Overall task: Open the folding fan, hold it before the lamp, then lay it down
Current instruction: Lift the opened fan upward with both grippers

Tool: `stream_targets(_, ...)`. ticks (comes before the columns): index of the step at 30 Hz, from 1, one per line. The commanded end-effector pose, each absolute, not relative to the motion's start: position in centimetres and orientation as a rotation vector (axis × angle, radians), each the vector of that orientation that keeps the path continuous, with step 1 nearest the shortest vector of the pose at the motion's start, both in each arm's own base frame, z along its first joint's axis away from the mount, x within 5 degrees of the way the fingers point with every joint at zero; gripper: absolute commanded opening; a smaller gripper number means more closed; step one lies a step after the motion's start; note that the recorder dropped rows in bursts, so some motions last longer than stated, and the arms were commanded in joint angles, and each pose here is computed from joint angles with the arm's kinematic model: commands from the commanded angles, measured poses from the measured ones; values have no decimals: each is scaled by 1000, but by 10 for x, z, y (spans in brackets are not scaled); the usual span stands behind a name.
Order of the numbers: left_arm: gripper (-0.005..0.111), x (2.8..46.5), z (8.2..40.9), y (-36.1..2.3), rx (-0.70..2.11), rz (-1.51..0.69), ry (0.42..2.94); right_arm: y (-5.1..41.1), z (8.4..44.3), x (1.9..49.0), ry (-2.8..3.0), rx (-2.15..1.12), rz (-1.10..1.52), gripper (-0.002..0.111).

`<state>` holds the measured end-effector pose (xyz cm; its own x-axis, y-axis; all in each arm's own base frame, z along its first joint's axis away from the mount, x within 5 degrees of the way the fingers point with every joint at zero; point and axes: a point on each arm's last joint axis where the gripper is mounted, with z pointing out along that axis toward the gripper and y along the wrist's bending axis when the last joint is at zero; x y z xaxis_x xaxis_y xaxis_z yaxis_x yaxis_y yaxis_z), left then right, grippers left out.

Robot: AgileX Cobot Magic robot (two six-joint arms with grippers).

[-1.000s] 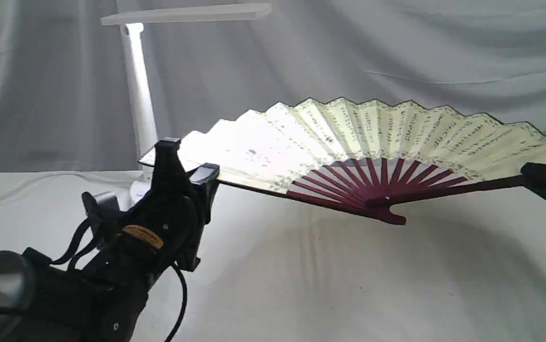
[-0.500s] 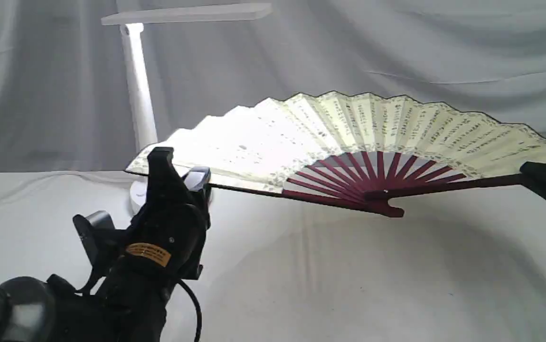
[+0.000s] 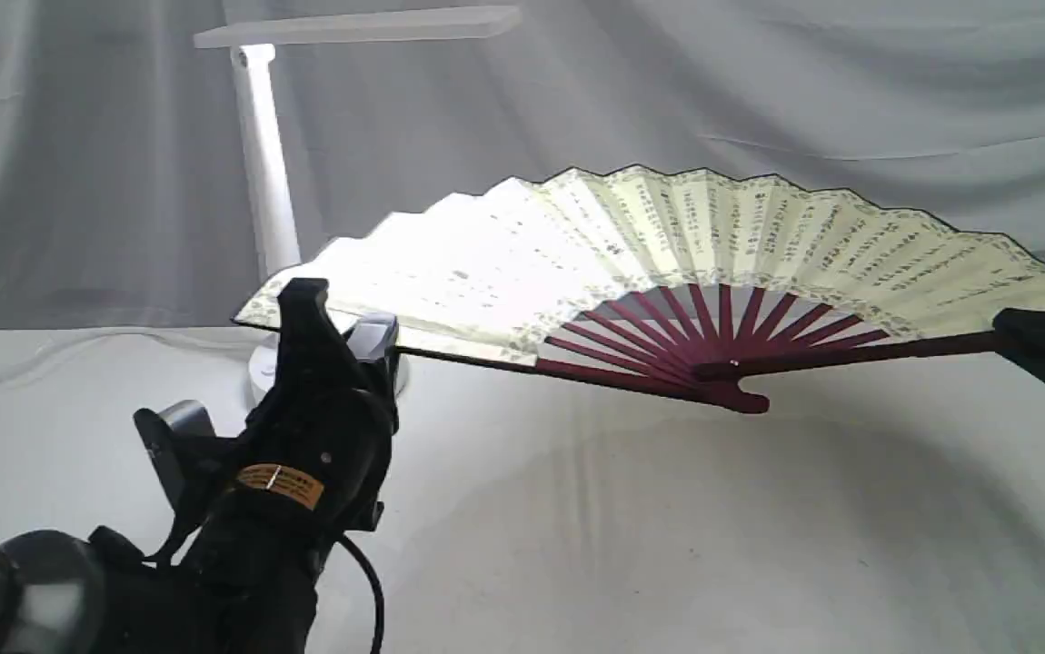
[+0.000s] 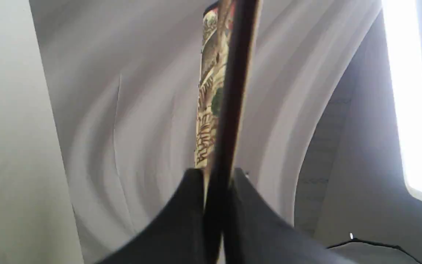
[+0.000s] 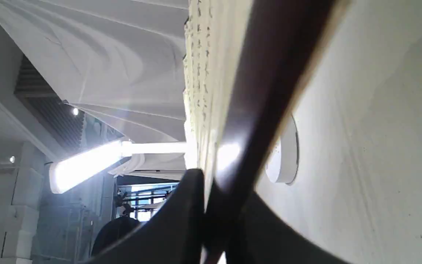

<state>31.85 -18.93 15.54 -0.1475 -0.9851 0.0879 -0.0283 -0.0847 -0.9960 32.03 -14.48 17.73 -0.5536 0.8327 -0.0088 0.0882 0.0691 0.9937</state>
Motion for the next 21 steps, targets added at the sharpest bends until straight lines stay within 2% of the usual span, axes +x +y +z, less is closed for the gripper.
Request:
stream_targets(1, 0, 318, 165, -165, -1327, -1342, 1060, -152, 171, 319, 1759, 951, 1443, 0)
stream_targets(21, 0, 265, 171, -113, -1490, -1191, 967, -81, 181, 342, 1891, 795, 1584, 0)
